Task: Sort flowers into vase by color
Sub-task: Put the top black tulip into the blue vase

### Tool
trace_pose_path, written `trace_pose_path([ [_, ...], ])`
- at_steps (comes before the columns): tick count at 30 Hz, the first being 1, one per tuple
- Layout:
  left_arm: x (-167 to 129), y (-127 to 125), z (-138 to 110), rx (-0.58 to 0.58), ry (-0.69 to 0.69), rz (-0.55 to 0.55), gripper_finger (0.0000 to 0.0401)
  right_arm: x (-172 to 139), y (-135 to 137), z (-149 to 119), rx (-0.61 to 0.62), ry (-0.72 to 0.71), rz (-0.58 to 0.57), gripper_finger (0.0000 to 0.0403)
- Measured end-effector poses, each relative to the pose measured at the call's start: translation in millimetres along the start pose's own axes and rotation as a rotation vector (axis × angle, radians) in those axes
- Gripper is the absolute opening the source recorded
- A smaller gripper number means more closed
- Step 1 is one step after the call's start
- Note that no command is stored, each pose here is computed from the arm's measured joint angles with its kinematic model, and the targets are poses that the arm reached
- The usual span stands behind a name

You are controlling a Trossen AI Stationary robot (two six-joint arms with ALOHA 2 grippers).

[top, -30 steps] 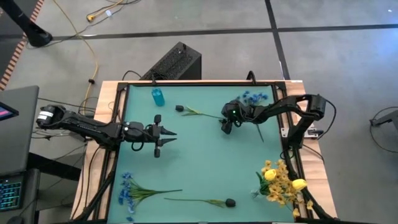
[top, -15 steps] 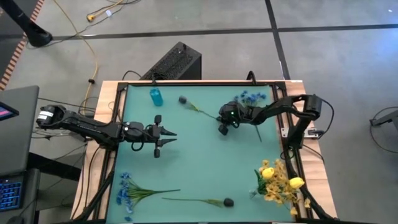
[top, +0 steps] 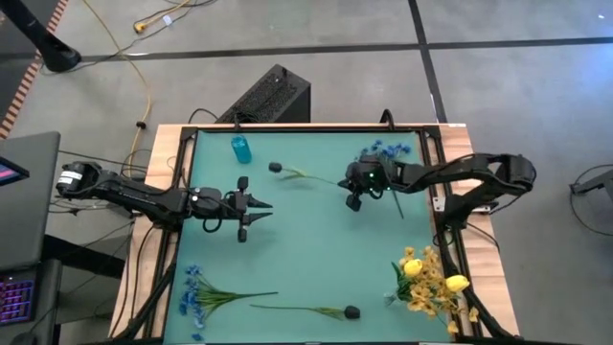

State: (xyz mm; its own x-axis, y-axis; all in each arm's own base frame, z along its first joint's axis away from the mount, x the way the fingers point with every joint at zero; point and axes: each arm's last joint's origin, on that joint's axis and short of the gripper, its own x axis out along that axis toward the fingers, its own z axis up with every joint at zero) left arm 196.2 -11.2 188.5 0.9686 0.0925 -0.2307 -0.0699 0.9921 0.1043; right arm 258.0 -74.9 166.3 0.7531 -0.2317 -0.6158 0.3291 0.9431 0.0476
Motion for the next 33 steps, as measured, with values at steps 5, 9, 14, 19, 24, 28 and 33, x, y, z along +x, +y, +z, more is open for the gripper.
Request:
trace_pose_path([
  [5, 0, 0, 0, -0.002, -0.001, 0.0, 0.0075, -4, 12, 4, -0.018, -0.034, 0.026, 0.0021],
  [9, 0, 0, 0, -0.01, -0.002, 0.0, 0.0075, 3, 18, -4, -0.026, 0.021, 0.042, 0.0018],
  [14, 0, 0, 0, -0.025, 0.0, -0.001, 0.0075, 12, 26, -17, -0.025, 0.109, 0.052, 0.002],
  [19, 0, 0, 0, -0.024, 0.0, -0.001, 0.0075, 14, 30, -28, -0.035, 0.2, 0.052, 0.003],
  [24, 0, 0, 1, -0.025, -0.005, -0.001, 0.0075, 13, 32, -29, -0.066, 0.208, 0.059, 0.006],
  [28, 0, 0, 1, -0.026, -0.005, 0.0, 0.0075, 12, 35, -29, -0.109, 0.201, 0.024, 0.0092],
  [33, 0, 0, 1, -0.027, -0.006, 0.0, 0.0075, 12, 40, -28, -0.119, 0.183, 0.021, 0.0152],
])
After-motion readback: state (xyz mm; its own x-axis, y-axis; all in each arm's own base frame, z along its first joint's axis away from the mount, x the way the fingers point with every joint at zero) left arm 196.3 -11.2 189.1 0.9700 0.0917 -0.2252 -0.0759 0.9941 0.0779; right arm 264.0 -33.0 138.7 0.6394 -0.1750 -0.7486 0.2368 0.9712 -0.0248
